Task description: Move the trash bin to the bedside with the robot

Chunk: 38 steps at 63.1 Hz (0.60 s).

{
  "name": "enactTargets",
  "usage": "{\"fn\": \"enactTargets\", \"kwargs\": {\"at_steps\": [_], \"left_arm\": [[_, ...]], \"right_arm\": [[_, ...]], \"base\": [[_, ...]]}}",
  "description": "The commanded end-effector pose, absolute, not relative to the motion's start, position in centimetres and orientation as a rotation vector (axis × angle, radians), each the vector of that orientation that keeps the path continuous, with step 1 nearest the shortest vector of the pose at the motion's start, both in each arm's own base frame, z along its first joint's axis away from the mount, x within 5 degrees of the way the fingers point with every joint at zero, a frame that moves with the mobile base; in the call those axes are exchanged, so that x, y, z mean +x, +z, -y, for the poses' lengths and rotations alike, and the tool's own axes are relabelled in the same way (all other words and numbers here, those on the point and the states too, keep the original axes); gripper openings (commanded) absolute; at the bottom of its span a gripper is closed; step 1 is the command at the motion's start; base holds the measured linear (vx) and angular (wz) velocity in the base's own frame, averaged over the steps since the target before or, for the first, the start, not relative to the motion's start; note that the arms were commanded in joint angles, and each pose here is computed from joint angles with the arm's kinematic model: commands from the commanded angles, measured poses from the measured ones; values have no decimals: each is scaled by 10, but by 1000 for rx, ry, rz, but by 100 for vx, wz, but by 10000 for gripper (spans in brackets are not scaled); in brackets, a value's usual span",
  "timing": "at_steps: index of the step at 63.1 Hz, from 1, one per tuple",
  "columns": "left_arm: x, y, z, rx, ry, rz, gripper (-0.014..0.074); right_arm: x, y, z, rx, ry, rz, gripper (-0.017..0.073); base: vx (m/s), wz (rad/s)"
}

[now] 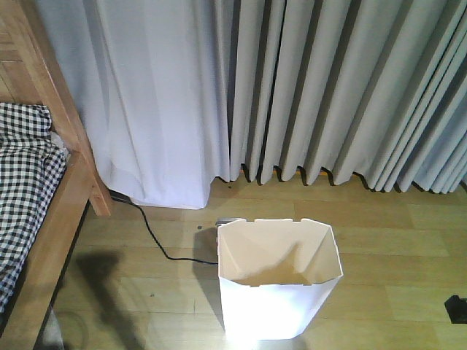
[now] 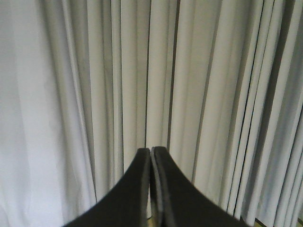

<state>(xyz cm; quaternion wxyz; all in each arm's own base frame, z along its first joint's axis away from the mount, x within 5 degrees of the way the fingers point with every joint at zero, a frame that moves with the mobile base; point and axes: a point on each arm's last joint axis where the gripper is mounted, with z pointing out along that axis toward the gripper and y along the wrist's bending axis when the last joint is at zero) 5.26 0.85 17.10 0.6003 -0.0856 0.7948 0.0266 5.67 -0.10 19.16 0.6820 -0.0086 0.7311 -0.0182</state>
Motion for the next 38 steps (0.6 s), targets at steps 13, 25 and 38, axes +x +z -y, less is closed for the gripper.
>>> {"fn": "enactTargets", "kwargs": {"at_steps": [13, 25, 38], "left_arm": [[53, 176, -8, -191, 54, -1766, -6], [53, 176, -8, -191, 54, -1766, -6], [53, 176, -8, -191, 54, -1766, -6]], "right_arm": [[56, 197, 1, -27, -47, -1559, -9], [56, 197, 1, -27, -47, -1560, -9], [56, 197, 1, -27, -47, -1560, -9]], "base": [[0, 0], [0, 0], [0, 0]]}}
